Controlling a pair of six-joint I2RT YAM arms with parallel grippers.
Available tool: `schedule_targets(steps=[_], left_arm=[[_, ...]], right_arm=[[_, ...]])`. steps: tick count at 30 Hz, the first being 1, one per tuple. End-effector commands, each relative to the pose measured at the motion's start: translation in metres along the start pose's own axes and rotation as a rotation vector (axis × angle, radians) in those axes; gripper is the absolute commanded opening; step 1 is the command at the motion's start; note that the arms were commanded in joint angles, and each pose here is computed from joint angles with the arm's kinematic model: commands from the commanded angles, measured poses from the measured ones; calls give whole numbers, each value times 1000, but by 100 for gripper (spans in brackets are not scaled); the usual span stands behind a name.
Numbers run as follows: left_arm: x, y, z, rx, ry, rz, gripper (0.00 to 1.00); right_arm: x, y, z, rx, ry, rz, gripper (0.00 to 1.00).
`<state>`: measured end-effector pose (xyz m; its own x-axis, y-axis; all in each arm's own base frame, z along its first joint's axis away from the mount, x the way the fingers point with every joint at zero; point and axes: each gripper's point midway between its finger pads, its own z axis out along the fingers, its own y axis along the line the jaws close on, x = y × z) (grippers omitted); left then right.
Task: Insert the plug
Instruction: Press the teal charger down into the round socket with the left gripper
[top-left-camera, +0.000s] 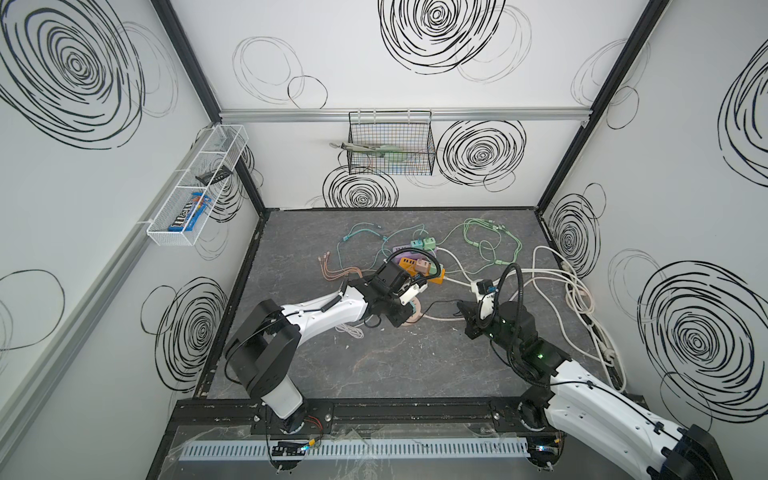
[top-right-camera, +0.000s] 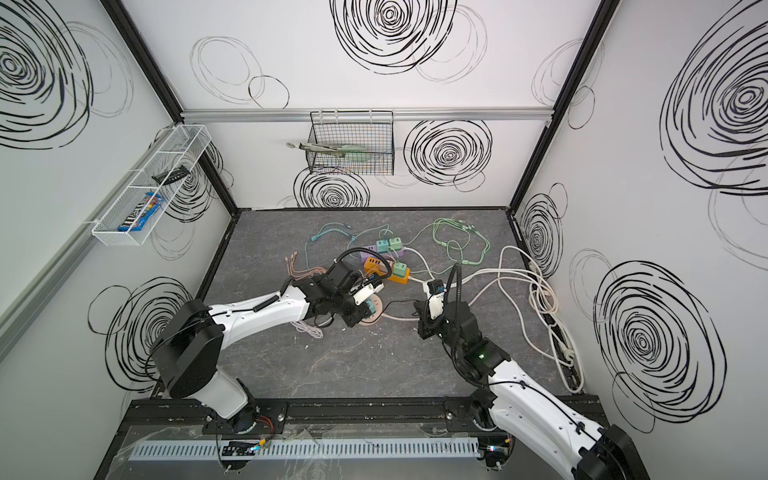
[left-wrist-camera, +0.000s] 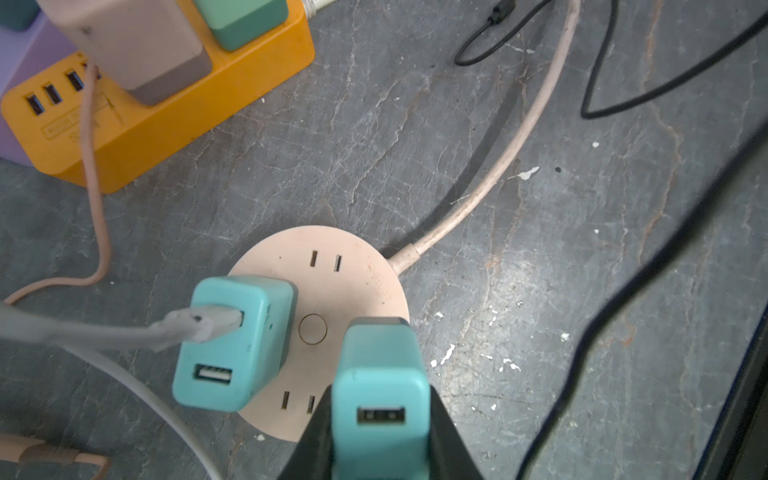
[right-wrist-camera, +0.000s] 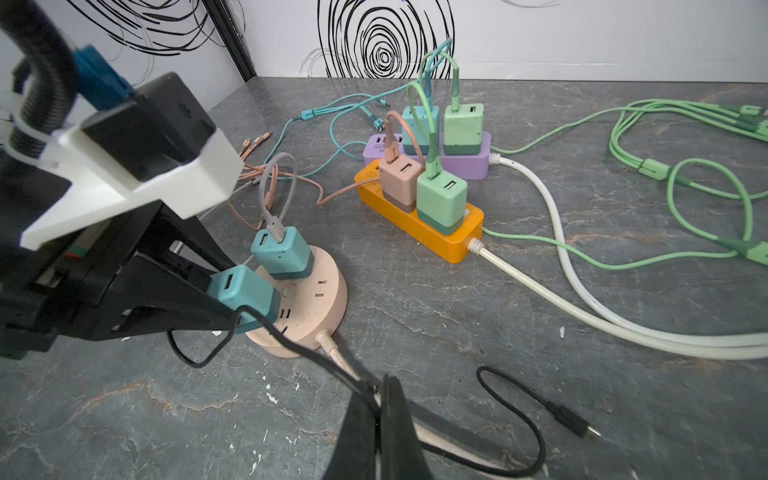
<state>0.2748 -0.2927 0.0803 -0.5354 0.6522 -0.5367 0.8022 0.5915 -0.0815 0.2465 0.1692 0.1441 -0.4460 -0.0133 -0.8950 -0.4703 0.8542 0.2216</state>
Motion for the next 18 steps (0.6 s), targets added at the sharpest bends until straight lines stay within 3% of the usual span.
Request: schedule_targets(steps=[1, 18], left_arm=[[-1, 8, 5, -34, -11, 6, 0], [9, 7, 18, -10, 73, 76, 0]], right_arm=[[0, -1, 0, 9, -9, 12, 0], [-3, -2, 0, 17, -21, -5, 0]])
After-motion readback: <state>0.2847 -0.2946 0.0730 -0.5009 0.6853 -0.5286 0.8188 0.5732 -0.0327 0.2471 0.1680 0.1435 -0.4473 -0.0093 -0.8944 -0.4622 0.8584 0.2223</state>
